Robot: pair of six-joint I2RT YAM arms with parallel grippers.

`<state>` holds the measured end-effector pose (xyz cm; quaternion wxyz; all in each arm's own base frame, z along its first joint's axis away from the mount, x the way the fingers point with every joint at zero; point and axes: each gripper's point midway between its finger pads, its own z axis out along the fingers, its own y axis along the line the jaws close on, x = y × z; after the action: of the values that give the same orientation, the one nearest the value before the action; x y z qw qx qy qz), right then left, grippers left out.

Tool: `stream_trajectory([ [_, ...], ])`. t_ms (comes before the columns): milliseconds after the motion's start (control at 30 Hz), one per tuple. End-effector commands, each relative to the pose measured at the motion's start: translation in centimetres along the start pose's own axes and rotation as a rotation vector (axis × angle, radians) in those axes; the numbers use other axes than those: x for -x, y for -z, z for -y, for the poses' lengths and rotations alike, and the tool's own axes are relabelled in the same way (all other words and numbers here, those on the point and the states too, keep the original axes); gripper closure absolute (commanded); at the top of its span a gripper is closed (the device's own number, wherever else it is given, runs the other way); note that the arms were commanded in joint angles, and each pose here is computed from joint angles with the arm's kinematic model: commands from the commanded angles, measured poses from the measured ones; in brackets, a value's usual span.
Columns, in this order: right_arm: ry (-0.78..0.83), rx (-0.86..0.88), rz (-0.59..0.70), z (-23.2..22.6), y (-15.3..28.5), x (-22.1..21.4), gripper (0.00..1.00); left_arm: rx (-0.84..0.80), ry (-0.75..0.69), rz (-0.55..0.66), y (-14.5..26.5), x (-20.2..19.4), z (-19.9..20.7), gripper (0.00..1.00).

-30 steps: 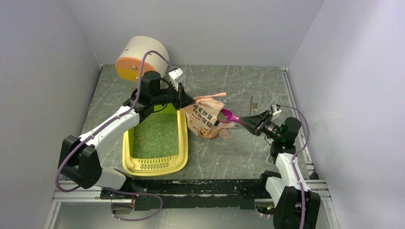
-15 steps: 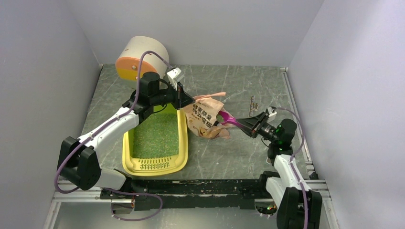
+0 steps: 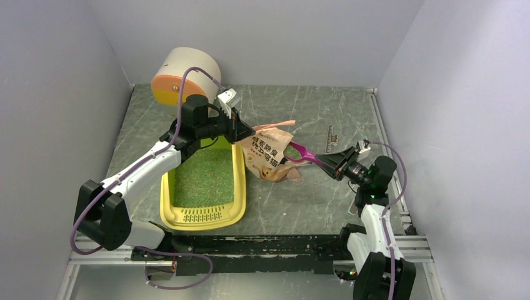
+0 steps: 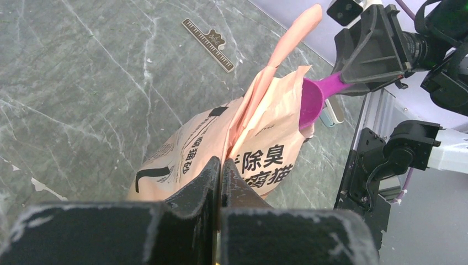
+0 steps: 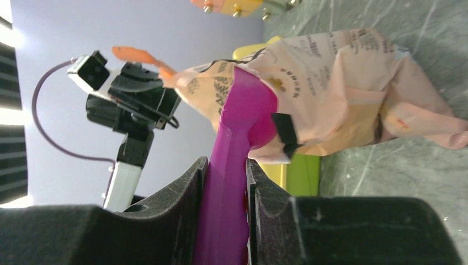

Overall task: Fill the litter box with clean litter
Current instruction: 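Scoop the cat litter from the cat litter bag.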

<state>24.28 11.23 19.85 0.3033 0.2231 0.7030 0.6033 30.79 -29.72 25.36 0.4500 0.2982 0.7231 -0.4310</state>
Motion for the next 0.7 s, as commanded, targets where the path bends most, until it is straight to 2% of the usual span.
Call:
stream_trajectory([
  [0,0.028,0.069,-0.045,-1.9,0.2,-1.2,1.00,-0.012,-0.020,0.042,0.7,1.3,0.9,0.95],
  [100,0.015,-0.017,-0.021,0.0,0.4,-0.6,1.00,-0.025,-0.007,0.047,0.4,1.1,0.9,0.95],
  [167,0.021,0.072,0.003,-1.9,-0.1,-1.1,1.00,-0.033,0.000,0.038,0.3,0.8,0.9,0.95],
  [200,0.028,0.103,-0.023,-2.7,-0.4,-2.0,1.00,-0.033,0.003,0.036,0.2,0.7,0.8,0.95],
  [267,0.060,0.032,-0.050,-2.2,-0.7,-1.8,1.00,-0.032,0.007,0.037,0.1,0.7,0.8,0.95],
  [333,0.076,-0.039,-0.004,-1.1,-0.3,-0.6,1.00,-0.037,0.005,0.039,0.1,0.9,0.9,0.95],
  [433,0.044,0.110,-0.043,-3.2,-0.1,-1.7,1.00,-0.034,0.004,0.038,0.2,0.8,0.9,0.95],
  [533,0.051,0.005,-0.020,-1.5,0.2,-0.7,1.00,-0.038,0.001,0.046,0.3,1.1,1.0,0.95],
  [667,0.006,0.030,-0.027,-1.7,0.5,-1.0,1.00,-0.029,-0.014,0.045,0.5,1.5,1.1,0.95],
])
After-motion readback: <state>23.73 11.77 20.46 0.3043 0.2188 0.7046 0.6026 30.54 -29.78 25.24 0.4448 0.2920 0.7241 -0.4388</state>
